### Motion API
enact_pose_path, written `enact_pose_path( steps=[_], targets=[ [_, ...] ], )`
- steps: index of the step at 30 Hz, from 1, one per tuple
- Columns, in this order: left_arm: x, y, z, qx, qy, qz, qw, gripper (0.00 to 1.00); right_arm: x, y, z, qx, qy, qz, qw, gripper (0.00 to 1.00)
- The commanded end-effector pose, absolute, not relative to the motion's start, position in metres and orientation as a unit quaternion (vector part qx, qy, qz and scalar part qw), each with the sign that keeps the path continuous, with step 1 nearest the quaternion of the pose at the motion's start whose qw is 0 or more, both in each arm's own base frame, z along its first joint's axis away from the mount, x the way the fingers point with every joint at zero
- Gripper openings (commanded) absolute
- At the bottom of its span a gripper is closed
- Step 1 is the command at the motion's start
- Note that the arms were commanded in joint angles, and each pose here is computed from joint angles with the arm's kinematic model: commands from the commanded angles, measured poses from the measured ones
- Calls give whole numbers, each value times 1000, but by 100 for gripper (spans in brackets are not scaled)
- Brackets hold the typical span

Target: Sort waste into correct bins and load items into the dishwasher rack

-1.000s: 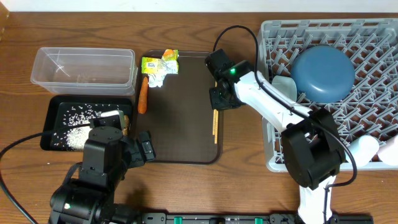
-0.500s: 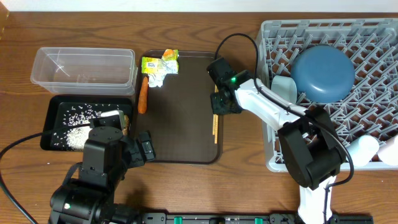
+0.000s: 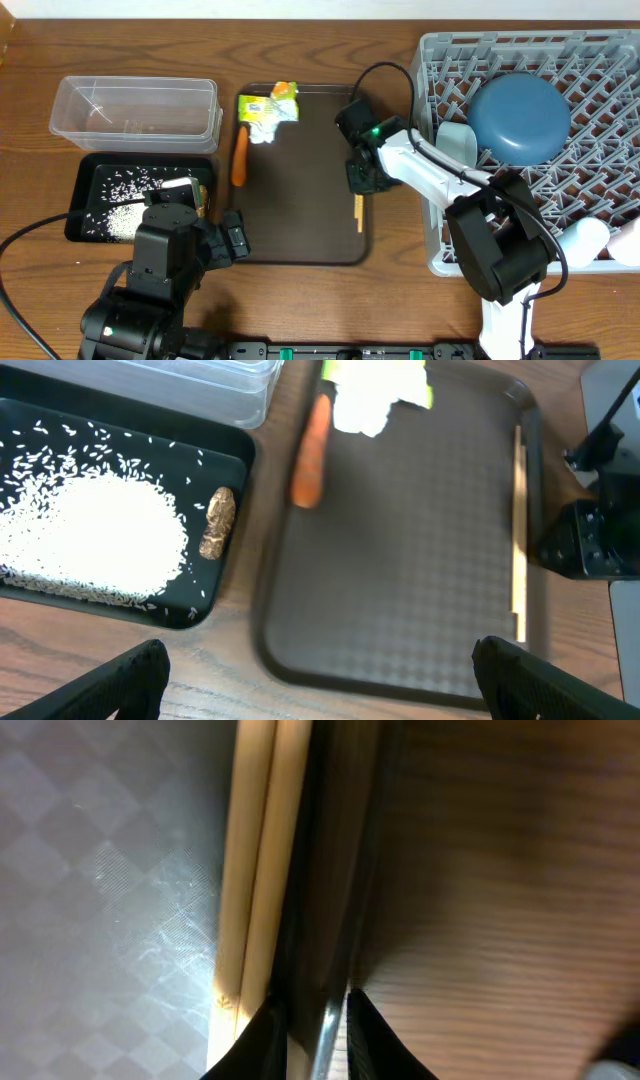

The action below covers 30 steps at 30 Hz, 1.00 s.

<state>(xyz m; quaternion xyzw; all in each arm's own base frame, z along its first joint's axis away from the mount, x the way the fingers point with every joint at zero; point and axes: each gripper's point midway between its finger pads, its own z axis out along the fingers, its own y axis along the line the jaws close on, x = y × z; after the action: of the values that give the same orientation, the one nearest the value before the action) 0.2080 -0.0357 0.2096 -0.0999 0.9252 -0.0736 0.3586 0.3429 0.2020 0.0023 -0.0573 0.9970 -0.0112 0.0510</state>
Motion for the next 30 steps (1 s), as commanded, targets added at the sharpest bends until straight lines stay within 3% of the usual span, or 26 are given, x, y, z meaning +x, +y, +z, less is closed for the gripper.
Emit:
enact_pose_path(
  steps=[1, 14, 20, 23, 30],
  targets=[
    [209, -34, 217, -104, 922, -73, 366, 98, 351, 166, -3, -19, 996, -63, 54, 17],
    [209, -34, 217, -104, 922, -73, 366, 98, 355, 140, -2, -21, 997, -65, 34, 18],
    [209, -34, 217, -104, 922, -73, 366, 98, 357, 157, 31, -46, 997, -13, 59, 33],
    [209, -34, 217, -104, 922, -73, 366, 98, 358, 170, 57, -47, 995, 31, 81, 34],
    [209, -34, 217, -104, 922, -73, 366, 98, 348, 180, 60, -31, 996, 54, 69, 10]
  ],
)
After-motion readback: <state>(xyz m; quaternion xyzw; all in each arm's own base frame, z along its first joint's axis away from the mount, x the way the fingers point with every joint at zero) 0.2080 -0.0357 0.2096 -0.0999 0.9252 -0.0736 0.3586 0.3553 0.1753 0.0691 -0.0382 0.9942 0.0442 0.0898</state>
